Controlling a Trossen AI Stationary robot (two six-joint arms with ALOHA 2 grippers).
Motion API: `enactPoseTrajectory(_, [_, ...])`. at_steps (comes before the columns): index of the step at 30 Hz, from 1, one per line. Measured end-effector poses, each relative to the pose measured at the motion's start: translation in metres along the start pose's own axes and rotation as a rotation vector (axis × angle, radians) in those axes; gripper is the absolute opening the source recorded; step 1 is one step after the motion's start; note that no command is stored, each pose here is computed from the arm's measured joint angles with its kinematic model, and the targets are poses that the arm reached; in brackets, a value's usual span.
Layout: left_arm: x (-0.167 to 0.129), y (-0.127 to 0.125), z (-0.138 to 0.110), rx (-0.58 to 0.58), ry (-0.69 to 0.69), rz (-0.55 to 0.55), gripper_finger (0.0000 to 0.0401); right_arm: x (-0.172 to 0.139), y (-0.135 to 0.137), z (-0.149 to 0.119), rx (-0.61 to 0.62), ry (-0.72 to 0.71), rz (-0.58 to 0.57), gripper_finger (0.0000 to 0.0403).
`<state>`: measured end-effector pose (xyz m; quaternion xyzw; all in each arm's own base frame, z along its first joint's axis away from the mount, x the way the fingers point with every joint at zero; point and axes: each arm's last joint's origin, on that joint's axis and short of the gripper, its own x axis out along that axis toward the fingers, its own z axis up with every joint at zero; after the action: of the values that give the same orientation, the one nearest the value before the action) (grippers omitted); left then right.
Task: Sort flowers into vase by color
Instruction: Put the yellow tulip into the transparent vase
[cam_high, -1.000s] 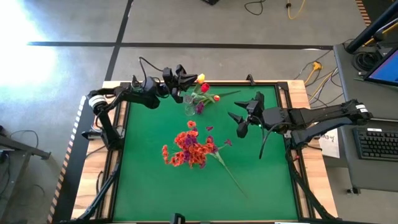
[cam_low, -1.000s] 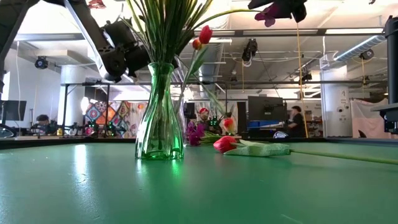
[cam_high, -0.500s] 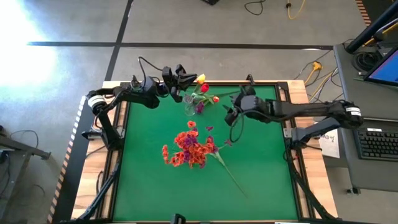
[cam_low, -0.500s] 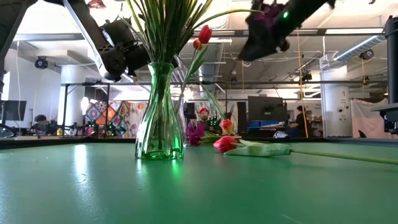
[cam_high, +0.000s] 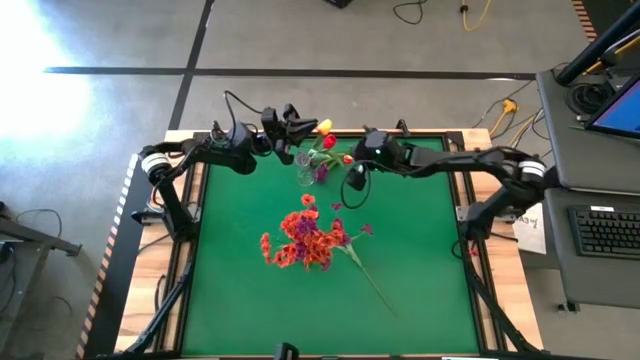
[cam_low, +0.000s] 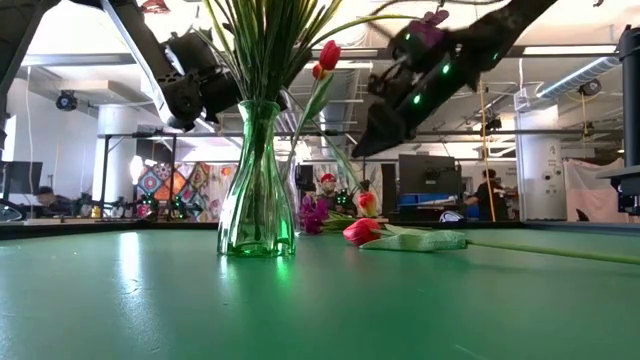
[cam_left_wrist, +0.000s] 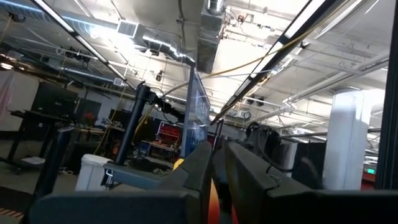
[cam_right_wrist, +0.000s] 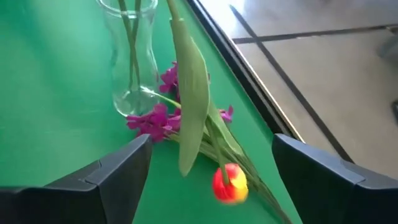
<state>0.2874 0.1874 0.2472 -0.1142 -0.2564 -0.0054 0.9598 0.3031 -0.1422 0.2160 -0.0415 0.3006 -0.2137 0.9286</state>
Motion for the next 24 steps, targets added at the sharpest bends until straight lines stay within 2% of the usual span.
enactPoseTrajectory(7, [0.000, 0.000, 0.000, -0.003, 0.005, 0.003, 0.0035, 0.031, -0.010, -0.016, -0.002, -0.004, 0.012, 0.0326])
enactPoseTrajectory(13, [0.000, 0.000, 0.000, -0.003, 0.004, 0.003, 0.0035, 0.042, -0.013, -0.022, 0.010, -0.015, -0.002, 0.0314])
enactPoseTrajectory(17, [0.000, 0.000, 0.000, -0.003, 0.004, 0.003, 0.0035, 0.044, -0.012, -0.022, 0.002, -0.028, 0.000, 0.0255])
enactPoseTrajectory(24, [0.000, 0.000, 0.000, 0.008, 0.004, 0.002, 0.0037, 0.042, -0.013, -0.020, -0.013, -0.042, -0.004, 0.0095])
